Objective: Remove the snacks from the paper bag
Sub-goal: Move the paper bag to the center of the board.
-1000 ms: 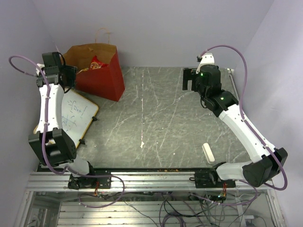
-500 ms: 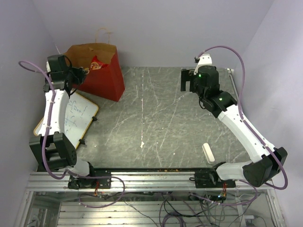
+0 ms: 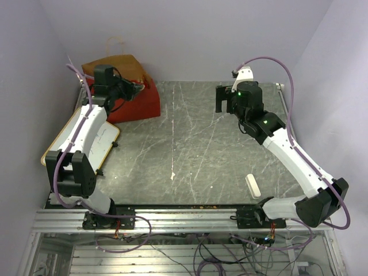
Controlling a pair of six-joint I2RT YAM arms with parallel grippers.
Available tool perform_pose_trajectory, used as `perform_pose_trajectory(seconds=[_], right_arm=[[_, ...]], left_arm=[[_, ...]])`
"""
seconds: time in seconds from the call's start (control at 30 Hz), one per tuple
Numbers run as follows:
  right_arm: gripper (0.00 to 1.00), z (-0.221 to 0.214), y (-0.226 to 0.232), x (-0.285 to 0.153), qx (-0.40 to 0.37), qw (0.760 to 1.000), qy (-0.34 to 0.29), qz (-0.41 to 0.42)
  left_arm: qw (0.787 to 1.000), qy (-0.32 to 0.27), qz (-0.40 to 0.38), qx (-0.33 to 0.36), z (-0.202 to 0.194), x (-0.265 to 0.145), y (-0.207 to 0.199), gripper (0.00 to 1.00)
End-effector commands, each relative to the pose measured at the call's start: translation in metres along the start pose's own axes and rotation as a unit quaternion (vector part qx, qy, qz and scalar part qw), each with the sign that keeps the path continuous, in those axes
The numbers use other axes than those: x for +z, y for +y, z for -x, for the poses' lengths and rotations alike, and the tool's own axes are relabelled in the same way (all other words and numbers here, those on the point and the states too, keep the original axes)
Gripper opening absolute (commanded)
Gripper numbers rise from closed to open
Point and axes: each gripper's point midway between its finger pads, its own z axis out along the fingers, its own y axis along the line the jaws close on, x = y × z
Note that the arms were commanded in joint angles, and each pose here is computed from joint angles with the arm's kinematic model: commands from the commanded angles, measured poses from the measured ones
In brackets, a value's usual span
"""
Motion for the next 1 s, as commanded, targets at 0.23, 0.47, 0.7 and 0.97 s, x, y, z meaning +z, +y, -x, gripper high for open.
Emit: perform_pose_trajectory(seconds=[0.23,0.47,0.7,0.97], right_arm=[[1.0,0.007,0.007,0.003,0.023,1.0,0.004,0.005],[1.0,0.005,0.013,0.001,0.046,0.999,0.025,0.016],[1.0,0.008,0.032,-0.001,0.071,0.995,0.05,0.055],[1.0,0.017,0.063,-0.006,0.112,0.983,0.059,0.129]], left_arm=[[0.984,0.152,-0.078,0.057,-0.11,0.014,-0.038,0.11],[0.967,0.223,-0.069,0.102,-0.163,0.002,-0.029,0.11],[0.961,0.246,-0.061,0.111,-0.194,-0.035,-0.014,0.12],[0.963,0.245,-0.025,0.11,-0.199,-0.087,0.031,0.12]])
